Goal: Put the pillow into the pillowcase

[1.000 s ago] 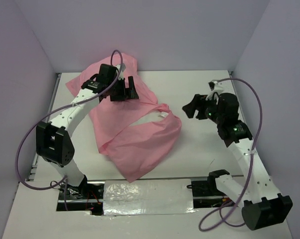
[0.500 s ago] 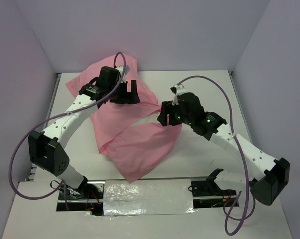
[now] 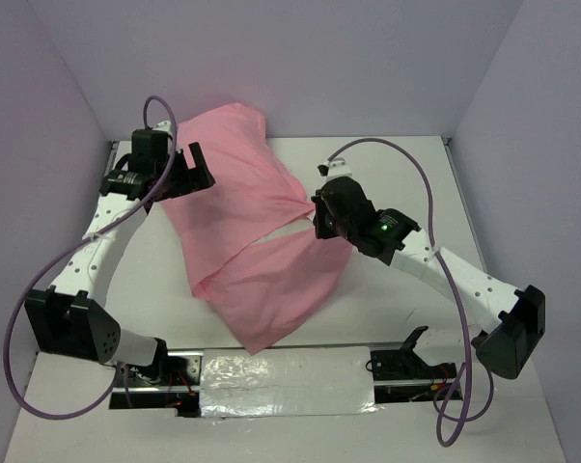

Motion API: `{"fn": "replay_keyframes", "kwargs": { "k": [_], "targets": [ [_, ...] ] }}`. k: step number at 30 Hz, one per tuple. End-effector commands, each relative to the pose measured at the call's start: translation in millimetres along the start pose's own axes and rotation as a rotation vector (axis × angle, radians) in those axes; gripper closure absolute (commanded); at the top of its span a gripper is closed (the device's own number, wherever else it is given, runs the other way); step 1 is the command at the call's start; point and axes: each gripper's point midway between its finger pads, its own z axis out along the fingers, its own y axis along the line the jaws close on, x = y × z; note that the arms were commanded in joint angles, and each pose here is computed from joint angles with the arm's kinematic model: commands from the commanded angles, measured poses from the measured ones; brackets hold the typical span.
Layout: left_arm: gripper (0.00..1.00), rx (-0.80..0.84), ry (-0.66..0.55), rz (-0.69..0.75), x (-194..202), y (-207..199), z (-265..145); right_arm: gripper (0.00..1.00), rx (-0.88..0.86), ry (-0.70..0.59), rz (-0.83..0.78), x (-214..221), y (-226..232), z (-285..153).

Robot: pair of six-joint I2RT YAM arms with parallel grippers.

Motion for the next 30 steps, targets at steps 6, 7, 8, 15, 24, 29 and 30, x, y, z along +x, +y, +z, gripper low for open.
{"fn": "replay_keyframes", "kwargs": {
  "k": [6,7,8,15,24,29,30],
  "targets": [
    [0.01,-0.094,-0.059,-0.087,12,34,-41,1.00,-0.211,-0.345,-0.042,-102,47,-33],
    [0.01,-0.113,-0.049,-0.094,18,41,-41,1.00,-0.212,-0.341,-0.049,-107,51,-28],
    [0.01,-0.114,-0.066,-0.097,18,43,-49,1.00,-0.211,-0.368,-0.047,-127,57,-32],
    [0.01,-0.195,-0.049,-0.172,32,72,-72,1.00,0.020,-0.309,-0.087,-150,43,66],
    [0.01,-0.294,-0.078,-0.245,12,95,-81,0.64,-0.052,-0.211,-0.010,-179,-4,133],
    [0.01,-0.301,-0.133,-0.294,-13,104,-73,0.00,-0.146,-0.261,-0.144,-162,5,42],
    [0.01,-0.295,-0.123,-0.309,-15,105,-66,0.00,-0.157,-0.220,-0.142,-132,3,39]
  ]
}}
